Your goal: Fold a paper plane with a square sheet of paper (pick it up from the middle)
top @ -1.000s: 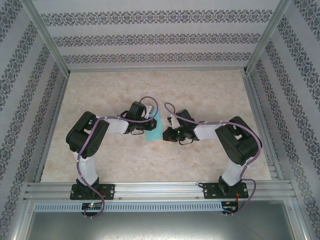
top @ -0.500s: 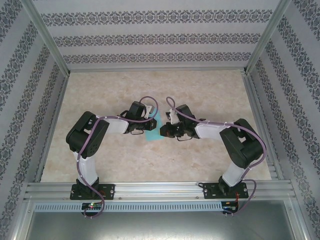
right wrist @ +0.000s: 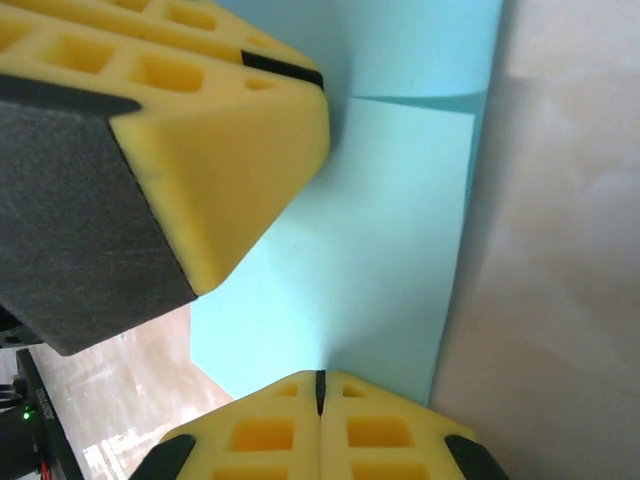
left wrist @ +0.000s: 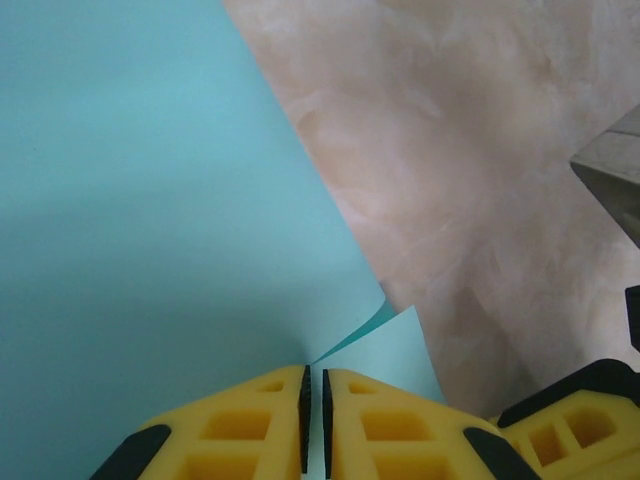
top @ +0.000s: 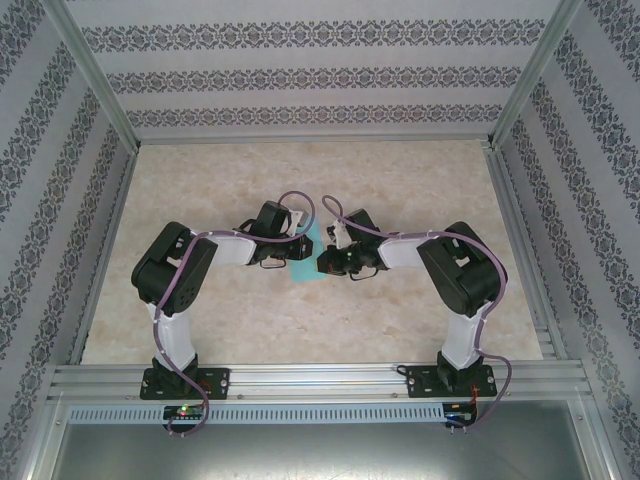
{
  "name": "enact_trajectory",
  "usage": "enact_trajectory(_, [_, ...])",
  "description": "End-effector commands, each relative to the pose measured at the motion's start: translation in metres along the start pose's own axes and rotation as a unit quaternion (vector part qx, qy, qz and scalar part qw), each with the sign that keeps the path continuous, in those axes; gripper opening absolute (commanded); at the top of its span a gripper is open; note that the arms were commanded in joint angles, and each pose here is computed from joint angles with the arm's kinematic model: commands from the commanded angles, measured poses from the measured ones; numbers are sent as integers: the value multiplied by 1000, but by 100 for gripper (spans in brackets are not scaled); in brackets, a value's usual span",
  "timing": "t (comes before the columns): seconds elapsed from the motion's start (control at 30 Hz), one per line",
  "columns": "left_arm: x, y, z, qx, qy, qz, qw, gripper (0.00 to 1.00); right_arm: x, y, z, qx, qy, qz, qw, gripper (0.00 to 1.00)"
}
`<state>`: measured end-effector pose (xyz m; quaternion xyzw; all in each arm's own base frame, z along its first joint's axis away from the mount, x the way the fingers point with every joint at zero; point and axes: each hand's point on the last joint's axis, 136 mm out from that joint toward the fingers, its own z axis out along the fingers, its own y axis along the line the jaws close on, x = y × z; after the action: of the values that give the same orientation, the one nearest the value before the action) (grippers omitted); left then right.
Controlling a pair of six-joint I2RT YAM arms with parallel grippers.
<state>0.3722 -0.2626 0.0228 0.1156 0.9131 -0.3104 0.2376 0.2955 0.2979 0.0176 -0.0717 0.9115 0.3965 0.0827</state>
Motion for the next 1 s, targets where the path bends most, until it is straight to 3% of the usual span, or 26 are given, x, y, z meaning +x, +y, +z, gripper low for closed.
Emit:
enact_trajectory(0.0, [27,16,-1,-16,51,-30,998,17,9,-27,3,39,13,3,999,6])
enact_trajectory(0.57, [0,31,-32,-35,6,2,999,18,34,-48,0,57,28,16,998,6])
enact_trajectory(0.8, [-25,10,-56,-10,-34,-17,999,19,32,-43,3,49,29,13,998,6])
enact_trajectory(0.97, [-18,-9,-64,34,-33,-45,998,19,31,-41,4,44,27,14,999,6])
